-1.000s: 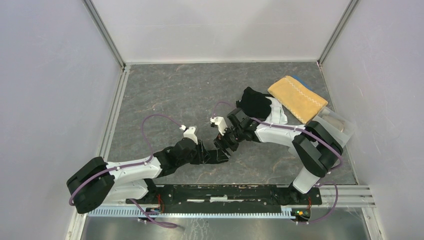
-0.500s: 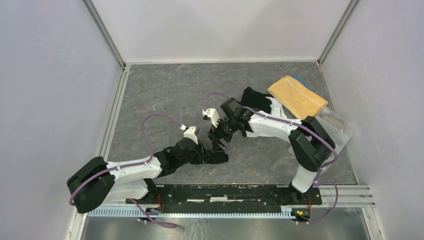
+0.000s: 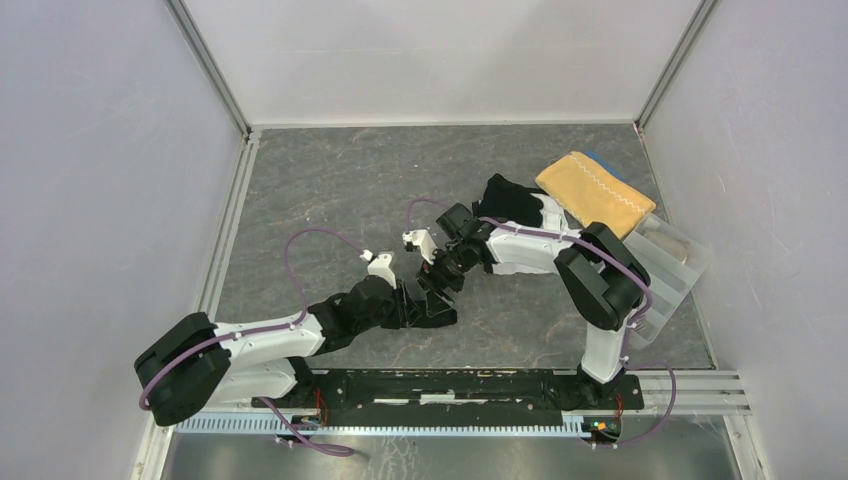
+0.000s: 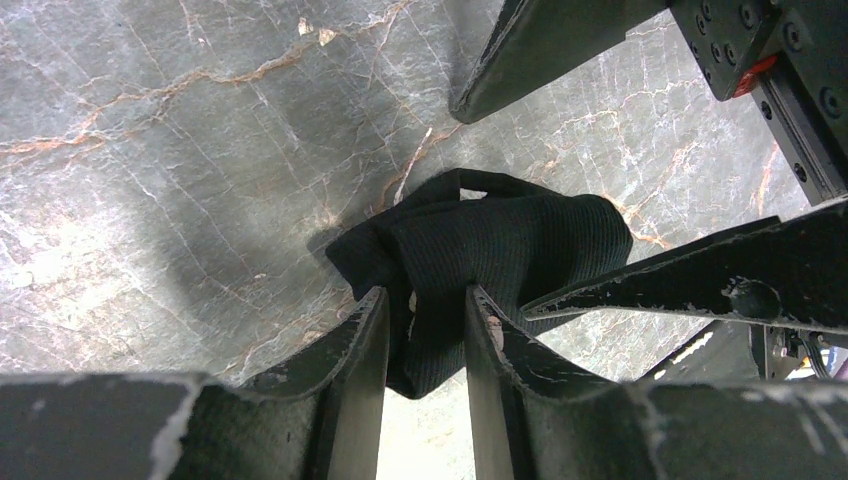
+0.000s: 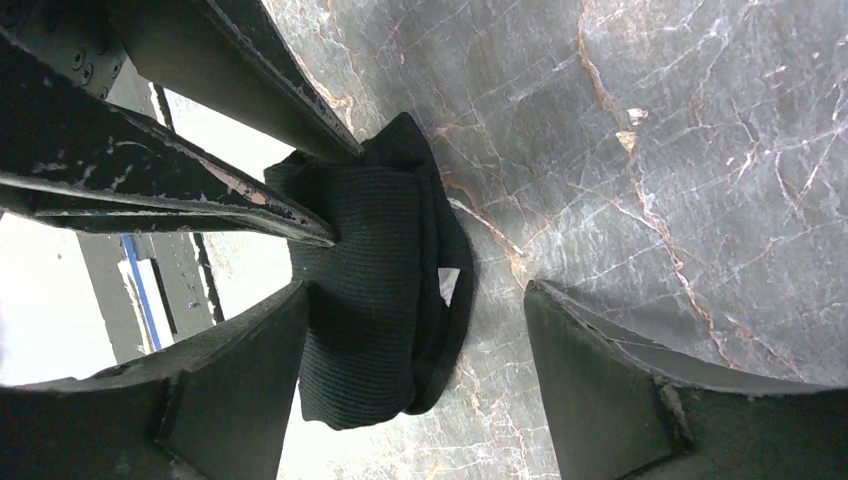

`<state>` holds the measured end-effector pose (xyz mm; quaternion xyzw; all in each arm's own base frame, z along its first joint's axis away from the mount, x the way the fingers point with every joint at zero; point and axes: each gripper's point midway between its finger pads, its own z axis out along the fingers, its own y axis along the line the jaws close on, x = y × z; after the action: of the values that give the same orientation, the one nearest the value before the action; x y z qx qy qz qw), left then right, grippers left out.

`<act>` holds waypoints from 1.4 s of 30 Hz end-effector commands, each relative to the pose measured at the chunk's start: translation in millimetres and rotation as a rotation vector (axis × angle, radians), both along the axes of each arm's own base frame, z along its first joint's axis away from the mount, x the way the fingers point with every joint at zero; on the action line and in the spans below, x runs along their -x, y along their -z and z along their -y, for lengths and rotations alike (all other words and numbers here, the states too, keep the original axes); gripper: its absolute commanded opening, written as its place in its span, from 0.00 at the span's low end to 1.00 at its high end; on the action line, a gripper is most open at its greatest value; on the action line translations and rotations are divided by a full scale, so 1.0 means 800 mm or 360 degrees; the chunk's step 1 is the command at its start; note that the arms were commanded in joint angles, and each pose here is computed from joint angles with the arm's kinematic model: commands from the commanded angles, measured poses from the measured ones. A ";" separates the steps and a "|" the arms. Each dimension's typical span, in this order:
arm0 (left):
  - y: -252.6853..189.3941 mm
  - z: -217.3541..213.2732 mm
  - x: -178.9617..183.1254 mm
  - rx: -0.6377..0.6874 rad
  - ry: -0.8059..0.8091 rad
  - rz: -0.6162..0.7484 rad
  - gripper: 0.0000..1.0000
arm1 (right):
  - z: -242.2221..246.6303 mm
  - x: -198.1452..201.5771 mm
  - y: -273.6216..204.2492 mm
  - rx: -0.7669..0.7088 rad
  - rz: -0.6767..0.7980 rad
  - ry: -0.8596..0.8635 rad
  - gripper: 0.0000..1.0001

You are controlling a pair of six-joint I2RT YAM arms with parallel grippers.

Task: Roll the underwear
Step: Roll the underwear to the center of the board, then pick up the underwear from the center of the board.

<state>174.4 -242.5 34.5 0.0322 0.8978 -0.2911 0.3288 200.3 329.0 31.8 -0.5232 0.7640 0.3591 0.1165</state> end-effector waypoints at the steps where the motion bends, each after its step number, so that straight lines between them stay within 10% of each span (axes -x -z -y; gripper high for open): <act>1: 0.028 -0.024 0.008 -0.0219 0.0053 -0.0012 0.39 | 0.020 0.019 0.033 0.0135 -0.0119 -0.0038 0.83; 24: 0.026 -0.022 0.007 -0.0216 0.0059 -0.0005 0.38 | 0.050 0.077 0.082 0.0255 -0.0360 -0.0085 0.56; 42: -0.053 -0.024 -0.012 -0.0042 -0.0145 0.0101 0.47 | 0.035 0.073 0.058 0.0024 -0.0239 0.0053 0.00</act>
<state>167.2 -235.9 41.8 0.0399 0.9026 -0.2820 0.3228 160.9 330.7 18.9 -0.4863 0.7395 0.4578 0.0839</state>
